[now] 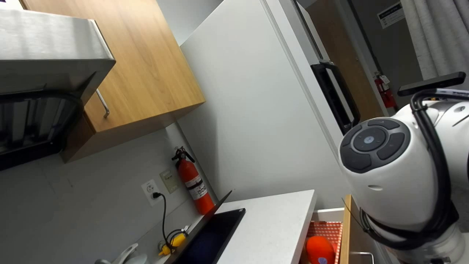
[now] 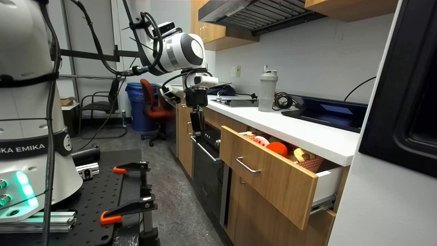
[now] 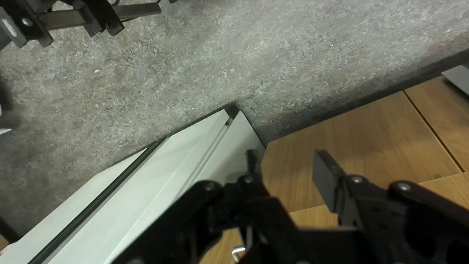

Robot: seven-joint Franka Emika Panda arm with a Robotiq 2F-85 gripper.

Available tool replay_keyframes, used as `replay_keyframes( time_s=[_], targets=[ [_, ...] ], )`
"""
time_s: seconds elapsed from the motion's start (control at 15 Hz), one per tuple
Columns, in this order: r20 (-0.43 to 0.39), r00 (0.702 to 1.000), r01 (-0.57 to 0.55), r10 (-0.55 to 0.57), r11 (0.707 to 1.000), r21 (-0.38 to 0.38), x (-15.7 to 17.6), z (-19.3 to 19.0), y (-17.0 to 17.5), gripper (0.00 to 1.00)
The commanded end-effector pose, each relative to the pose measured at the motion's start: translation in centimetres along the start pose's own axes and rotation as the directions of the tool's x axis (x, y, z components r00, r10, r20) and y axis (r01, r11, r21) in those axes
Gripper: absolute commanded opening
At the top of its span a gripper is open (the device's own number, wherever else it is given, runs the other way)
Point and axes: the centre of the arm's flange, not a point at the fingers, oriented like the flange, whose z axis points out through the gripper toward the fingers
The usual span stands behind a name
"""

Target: Pick up the two plush toys from the drawer, put them in the toy basket and close the top drawer.

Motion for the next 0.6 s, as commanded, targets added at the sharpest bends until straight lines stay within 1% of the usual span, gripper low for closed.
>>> replay_keyframes(
  time_s=[0.0, 0.13, 0.2, 0.33, 0.53],
  targets=[
    [-0.027, 1.000, 0.004, -0.006, 0.996, -0.086, 0.4, -0.7, 0.1, 0.76],
    [-0.024, 1.000, 0.008, -0.012, 0.990, -0.139, 0.2, -1.1, 0.3, 0.89],
    [-0.018, 1.000, 0.006, -0.009, 0.986, -0.164, 0.2, -1.1, 0.6, 0.98],
    [0.013, 1.000, 0.014, -0.011, 0.972, -0.233, -0.1, -0.7, 1.5, 1.00],
    [0.061, 0.998, 0.036, -0.016, 0.939, -0.342, -0.5, -0.4, 2.9, 1.00]
  ],
)
